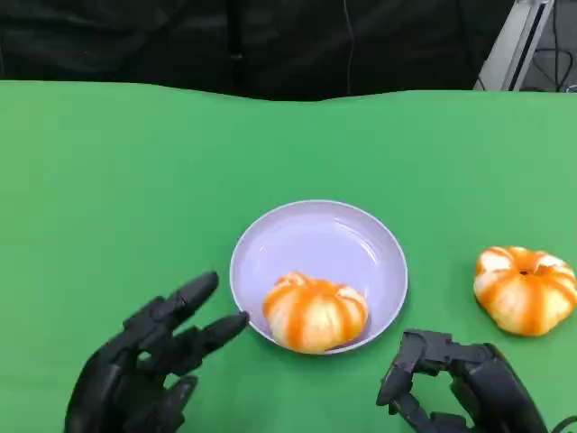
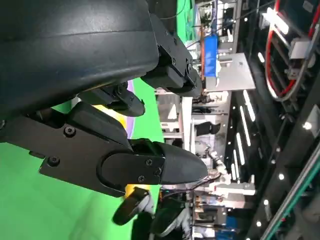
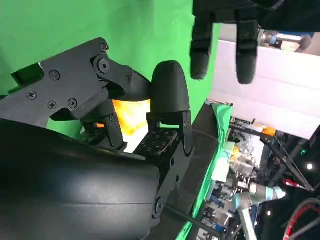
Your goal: Grasp the bread from the table and place it into the plate.
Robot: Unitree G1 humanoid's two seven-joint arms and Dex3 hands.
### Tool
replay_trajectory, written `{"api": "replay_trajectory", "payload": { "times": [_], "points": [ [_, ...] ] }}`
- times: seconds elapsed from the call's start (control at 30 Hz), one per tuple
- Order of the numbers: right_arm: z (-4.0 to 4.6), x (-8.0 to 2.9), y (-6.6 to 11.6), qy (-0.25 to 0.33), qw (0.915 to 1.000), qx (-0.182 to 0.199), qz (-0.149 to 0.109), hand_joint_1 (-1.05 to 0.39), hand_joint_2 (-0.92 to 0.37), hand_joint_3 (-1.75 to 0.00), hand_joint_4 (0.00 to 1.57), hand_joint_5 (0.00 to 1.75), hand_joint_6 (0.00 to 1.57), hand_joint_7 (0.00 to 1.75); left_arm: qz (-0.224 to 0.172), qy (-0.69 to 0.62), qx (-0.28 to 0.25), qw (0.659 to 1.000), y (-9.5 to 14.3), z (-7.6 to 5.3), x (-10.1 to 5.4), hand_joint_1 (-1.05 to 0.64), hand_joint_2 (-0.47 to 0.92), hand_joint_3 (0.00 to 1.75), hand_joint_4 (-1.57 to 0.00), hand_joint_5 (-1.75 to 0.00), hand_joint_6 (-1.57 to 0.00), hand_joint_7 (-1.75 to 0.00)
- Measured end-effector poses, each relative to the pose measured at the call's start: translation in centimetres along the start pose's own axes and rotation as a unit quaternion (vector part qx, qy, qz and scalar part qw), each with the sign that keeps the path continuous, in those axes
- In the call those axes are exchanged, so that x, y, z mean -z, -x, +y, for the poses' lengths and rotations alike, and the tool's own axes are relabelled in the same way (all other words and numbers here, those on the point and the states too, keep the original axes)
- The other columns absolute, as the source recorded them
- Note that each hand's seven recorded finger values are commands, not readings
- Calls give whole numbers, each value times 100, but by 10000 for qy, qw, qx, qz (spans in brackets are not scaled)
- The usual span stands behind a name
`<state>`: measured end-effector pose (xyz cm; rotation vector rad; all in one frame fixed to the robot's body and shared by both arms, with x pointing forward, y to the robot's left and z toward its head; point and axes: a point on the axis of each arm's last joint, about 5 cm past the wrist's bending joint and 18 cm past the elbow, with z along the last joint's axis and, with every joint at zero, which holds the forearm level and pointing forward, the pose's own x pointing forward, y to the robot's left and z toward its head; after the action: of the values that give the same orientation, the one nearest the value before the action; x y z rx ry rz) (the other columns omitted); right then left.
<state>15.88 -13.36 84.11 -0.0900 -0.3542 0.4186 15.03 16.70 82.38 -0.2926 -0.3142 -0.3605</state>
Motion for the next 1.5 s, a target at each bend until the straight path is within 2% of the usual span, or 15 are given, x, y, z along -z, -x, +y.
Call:
{"api": "replay_trajectory", "payload": {
  "times": [0.17, 0.27, 0.37, 0.43, 0.53, 0.57, 0.63, 0.7, 0.77, 0.83, 0.87, 0.9, 1.0, 1.1, 1.5],
  "points": [
    [-4, 12, 1, -26, 10000, -2, -6, -24, -64, -86, 79, 158, 78, 133, 106, 49, -24, 9999, 28, -18, 56, -54, 92, 21, -70, -1, -53, -1],
    [-7, 11, -2, -36, 10000, 18, -21, -24, -65, -86, 79, 158, 79, 133, 176, 75, -25, 9998, 35, -19, 78, -16, 92, 13, -71, -1, -55, -1],
    [-11, 11, -5, -36, 10000, 27, -32, -23, -64, -86, 79, 159, 79, 133, 273, 50, -30, 9996, 45, -23, 94, 10, 92, 19, -70, 0, -57, -2],
    [-12, 11, -5, -35, 10000, 30, -31, -22, -64, -87, 79, 159, 79, 133, 340, 16, -56, 9994, 49, -28, 102, 15, 92, 21, -71, -1, -59, -2],
    [-12, 15, 0, -32, 10000, 35, -49, -21, -64, -88, 79, 159, 79, 133, 446, -74, -133, 9989, 61, -41, 120, 19, 77, 52, -74, 0, -62, 0],
    [-12, 18, 2, -34, 10000, 37, -49, -21, -63, -88, 79, 159, 79, 133, 467, -80, -169, 9987, 65, -48, 128, 20, 70, 71, -76, -1, -65, -1],
    [-13, 22, 2, -34, 10000, 37, -46, -22, -63, -88, 78, 159, 79, 132, 465, -209, -215, 9985, 61, -64, 135, 19, 66, 81, -81, -1, -72, -2],
    [-15, 22, -1, -30, 10000, 38, -57, -22, -63, -88, 78, 159, 79, 132, 432, -411, -271, 9979, 53, -78, 138, 15, 72, 72, -91, -3, -82, -3],
    [-17, 21, -6, -28, 10000, 39, -68, -23, -63, -88, 78, 159, 79, 132, 402, -582, -311, 9970, 44, -89, 136, 8, 87, 42, -108, -7, -100, -4],
    [-19, 21, -6, -26, 10000, 43, -69, -23, -63, -88, 79, 159, 79, 132, 357, -742, -335, 9960, 31, -99, 130, 6, 91, 36, -112, -9, -105, -5],
    [-19, 21, -6, -25, 10000, 45, -69, -23, -63, -87, 79, 159, 79, 132, 346, -795, -340, 9957, 26, -102, 129, 3, 90, 41, -124, -22, -120, -14],
    [-20, 21, -6, -24, 10000, 48, -69, -23, -63, -87, 80, 159, 80, 132, 331, -855, -318, 9953, 24, -106, 130, 0, 80, 61, -115, -63, -122, -35],
    [-32, 22, -3, -7, 9999, 75, -77, -23, -64, -86, 80, 158, 80, 130, 277, -1074, -124, 9938, 26, -99, 120, -1, 68, 86, -100, -116, -106, -86],
    [-53, 33, 12, 29, 9999, 121, -69, -22, -63, -87, 79, 159, 80, 131, 203, -1150, -91, 9931, 22, -104, 112, -1, 65, 94, -96, -129, -101, -103],
    [-101, 52, 39, 11, 9998, 204, -39, -21, -61, -90, 78, 159, 81, 130, 208, -1167, -10, 9929, 10, -116, 111, -1, 56, 111, -88, -148, -101, -107]
  ]
}}
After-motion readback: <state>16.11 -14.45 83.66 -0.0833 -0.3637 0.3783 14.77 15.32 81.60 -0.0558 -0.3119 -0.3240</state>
